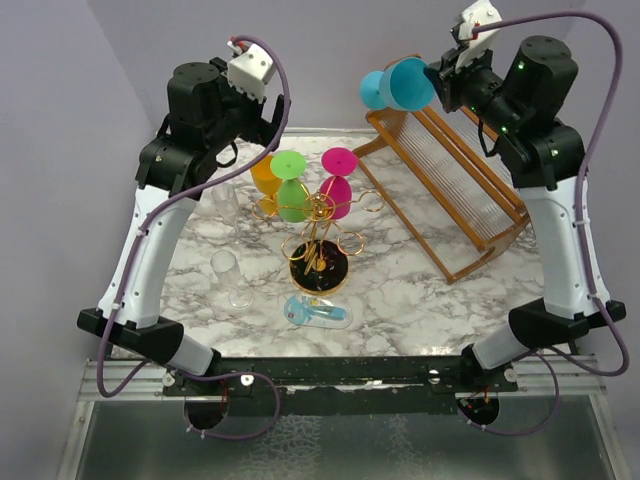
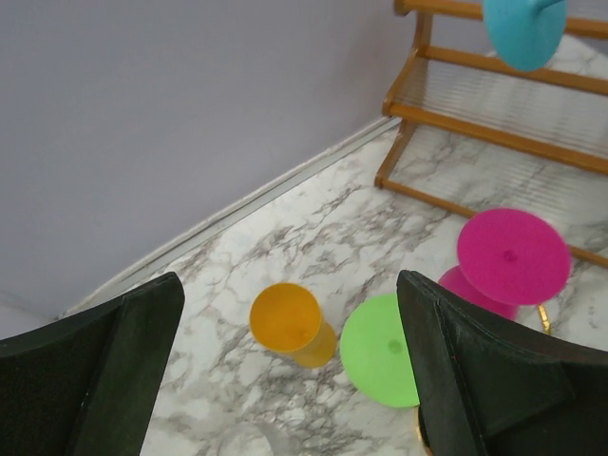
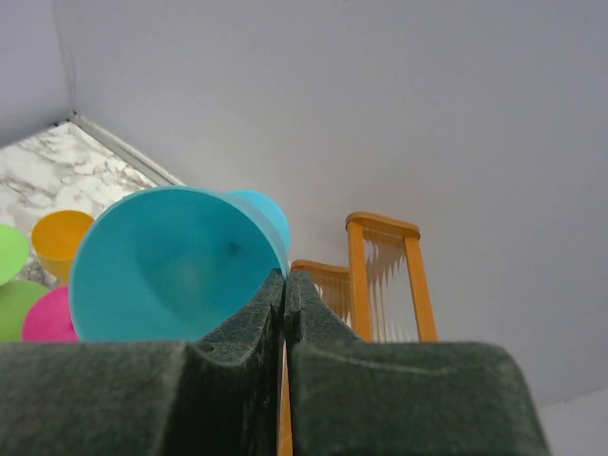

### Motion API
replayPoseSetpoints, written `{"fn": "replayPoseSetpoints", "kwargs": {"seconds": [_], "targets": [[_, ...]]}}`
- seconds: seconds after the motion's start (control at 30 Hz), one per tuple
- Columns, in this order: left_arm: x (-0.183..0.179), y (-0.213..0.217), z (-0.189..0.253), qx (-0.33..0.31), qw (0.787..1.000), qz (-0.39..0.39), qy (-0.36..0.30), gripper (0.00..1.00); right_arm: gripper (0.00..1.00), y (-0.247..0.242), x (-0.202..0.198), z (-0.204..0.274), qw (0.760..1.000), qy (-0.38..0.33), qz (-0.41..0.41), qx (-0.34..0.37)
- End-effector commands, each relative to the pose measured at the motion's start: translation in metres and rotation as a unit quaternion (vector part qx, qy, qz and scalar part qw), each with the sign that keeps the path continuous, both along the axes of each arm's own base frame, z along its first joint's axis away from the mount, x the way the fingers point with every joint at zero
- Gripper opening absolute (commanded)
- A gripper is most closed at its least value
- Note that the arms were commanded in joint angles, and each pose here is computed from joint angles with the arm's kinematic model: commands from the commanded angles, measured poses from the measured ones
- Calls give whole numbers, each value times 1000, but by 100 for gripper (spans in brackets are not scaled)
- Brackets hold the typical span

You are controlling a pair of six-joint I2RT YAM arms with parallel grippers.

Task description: Place the wine glass upside down on the wine glass rack

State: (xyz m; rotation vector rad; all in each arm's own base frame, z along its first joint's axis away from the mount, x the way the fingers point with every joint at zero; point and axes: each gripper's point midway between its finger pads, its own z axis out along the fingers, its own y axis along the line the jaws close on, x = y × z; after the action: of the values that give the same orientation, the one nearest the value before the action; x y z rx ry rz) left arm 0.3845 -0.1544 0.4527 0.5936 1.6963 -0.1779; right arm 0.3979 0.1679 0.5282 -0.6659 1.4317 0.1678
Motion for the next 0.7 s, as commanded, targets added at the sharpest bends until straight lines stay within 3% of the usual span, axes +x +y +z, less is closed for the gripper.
{"fn": "replayPoseSetpoints", "kwargs": {"seconds": [0.0, 0.3, 0.67], "targets": [[-3, -38, 28, -107, 991, -75, -15, 96, 1, -5, -22, 26, 999, -28, 6, 35], [-18, -96, 51, -257, 943, -207, 49, 88, 1, 1, -54, 44, 997, -39, 51, 52], [-15, -128, 40, -330, 895, -274, 123, 84, 1, 16, -77, 48, 991, -32, 116, 61]]}}
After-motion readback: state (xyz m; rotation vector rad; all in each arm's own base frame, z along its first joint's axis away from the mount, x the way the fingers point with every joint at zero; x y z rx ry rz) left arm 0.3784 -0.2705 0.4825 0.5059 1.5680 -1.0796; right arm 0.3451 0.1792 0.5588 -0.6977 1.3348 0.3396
